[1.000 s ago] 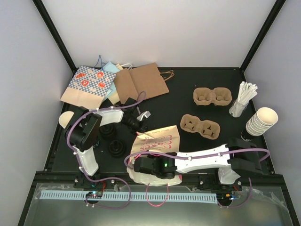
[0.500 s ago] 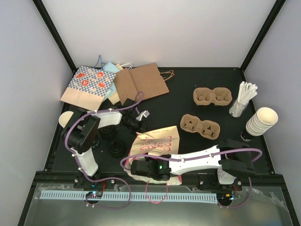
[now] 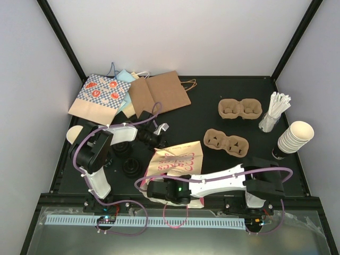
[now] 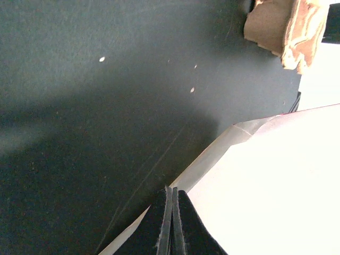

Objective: Pack the takeout coffee

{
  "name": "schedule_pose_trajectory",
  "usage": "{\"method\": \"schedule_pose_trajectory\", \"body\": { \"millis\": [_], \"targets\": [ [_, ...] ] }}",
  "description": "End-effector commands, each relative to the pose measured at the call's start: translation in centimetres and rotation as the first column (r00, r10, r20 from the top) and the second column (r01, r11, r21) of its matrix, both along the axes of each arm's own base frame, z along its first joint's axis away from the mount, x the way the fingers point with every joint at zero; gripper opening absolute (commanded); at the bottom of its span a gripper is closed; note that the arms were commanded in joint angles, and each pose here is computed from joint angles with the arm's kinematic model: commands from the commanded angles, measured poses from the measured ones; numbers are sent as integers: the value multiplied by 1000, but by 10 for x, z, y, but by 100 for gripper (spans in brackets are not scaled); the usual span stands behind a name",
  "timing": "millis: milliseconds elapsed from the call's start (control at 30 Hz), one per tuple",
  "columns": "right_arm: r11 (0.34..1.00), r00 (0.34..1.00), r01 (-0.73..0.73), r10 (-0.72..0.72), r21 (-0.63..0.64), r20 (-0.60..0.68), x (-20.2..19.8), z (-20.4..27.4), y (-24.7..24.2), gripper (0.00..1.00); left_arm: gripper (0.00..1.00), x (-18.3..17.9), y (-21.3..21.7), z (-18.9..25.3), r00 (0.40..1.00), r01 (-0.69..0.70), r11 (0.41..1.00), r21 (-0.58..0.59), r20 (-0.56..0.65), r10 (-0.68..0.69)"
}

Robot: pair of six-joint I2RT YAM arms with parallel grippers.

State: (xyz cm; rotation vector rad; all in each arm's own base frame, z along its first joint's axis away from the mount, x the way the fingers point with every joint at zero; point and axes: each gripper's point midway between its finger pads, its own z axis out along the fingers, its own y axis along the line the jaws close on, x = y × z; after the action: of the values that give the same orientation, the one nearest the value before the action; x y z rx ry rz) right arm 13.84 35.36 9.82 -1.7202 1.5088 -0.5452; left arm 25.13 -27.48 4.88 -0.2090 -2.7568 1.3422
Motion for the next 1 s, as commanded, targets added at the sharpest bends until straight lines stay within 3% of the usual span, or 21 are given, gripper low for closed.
{"method": "schedule_pose_trajectory", "body": {
  "millis": [0,233,500,767,967],
  "targets": [
    [964,996,76,-62,-254,62,26,-52,-42,63,2,-41,-6,2,990,53,998,-35,-132,-58],
    [962,995,80,-63,-262,72,28,-60,-36,62,1,-45,-7,-3,987,50,998,-30,-148,-54],
    [997,996,25,-31,-74,-80,10,-10,-24,62,2,-38,-7,7,993,46,999,-22,-109,-48],
    [997,954,-24,1,-72,-300,-12,-1,-33,62,30,-13,-10,15,997,41,999,1,-59,-41],
    [998,885,-5,-23,-58,-465,-13,4,-37,61,68,22,2,38,1000,-16,1000,8,24,16]
  ]
}}
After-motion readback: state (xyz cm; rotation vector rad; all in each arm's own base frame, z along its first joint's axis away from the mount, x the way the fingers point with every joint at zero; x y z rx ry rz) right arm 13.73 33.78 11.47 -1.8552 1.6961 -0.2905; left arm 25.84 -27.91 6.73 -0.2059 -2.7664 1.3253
